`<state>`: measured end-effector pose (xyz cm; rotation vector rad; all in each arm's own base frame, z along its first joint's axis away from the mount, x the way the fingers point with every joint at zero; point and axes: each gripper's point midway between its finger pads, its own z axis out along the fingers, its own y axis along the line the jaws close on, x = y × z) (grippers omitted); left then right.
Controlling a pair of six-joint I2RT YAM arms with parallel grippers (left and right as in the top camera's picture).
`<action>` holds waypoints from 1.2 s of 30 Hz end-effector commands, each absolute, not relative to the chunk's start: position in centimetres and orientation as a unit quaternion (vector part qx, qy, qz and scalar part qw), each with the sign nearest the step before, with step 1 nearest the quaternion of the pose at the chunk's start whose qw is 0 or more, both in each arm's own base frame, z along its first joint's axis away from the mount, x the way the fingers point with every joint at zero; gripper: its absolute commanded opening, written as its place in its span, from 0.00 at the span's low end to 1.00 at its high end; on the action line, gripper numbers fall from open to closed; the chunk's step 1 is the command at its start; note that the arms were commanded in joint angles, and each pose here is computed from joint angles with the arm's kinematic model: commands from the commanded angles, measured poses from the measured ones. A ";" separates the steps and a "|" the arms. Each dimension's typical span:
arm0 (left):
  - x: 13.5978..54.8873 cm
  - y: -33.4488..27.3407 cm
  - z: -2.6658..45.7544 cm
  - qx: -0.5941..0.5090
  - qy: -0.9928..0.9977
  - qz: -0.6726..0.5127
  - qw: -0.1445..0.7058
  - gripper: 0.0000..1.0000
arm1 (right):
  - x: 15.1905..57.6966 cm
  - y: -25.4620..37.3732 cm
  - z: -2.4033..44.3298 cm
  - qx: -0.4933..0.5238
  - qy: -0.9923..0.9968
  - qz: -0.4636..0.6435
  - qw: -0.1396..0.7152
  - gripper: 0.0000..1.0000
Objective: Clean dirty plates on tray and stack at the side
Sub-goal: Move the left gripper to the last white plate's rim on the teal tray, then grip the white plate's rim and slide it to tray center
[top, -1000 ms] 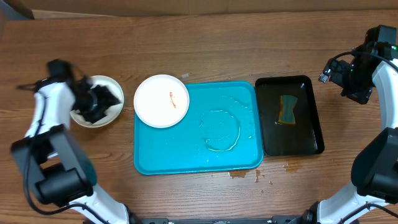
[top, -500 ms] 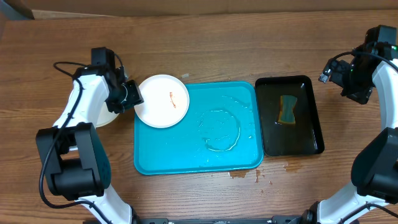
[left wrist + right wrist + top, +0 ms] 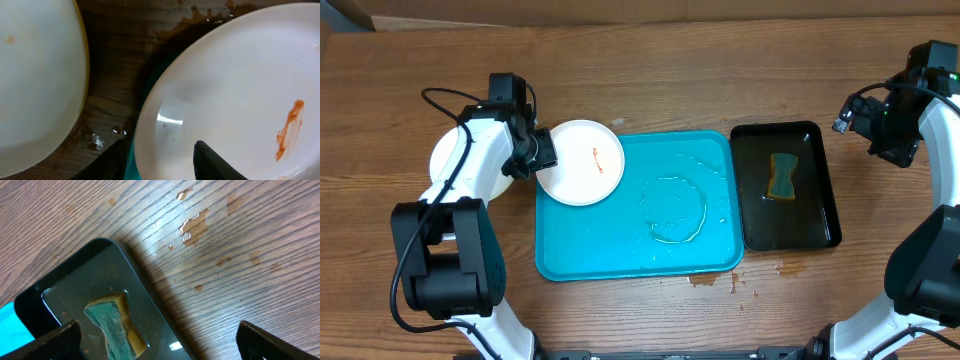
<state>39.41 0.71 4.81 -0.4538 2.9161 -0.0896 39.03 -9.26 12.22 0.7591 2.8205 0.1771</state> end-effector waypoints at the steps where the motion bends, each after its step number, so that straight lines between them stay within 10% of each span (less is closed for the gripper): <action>1: 39.2 1.6 5.2 -0.162 0.981 -0.005 0.103 0.42 | 39.3 -9.2 12.7 0.256 0.958 0.061 0.116 1.00; 36: 38.5 1.5 2.3 -0.162 0.981 -0.005 0.104 0.09 | 39.3 -9.2 12.7 0.256 0.958 0.061 0.116 1.00</action>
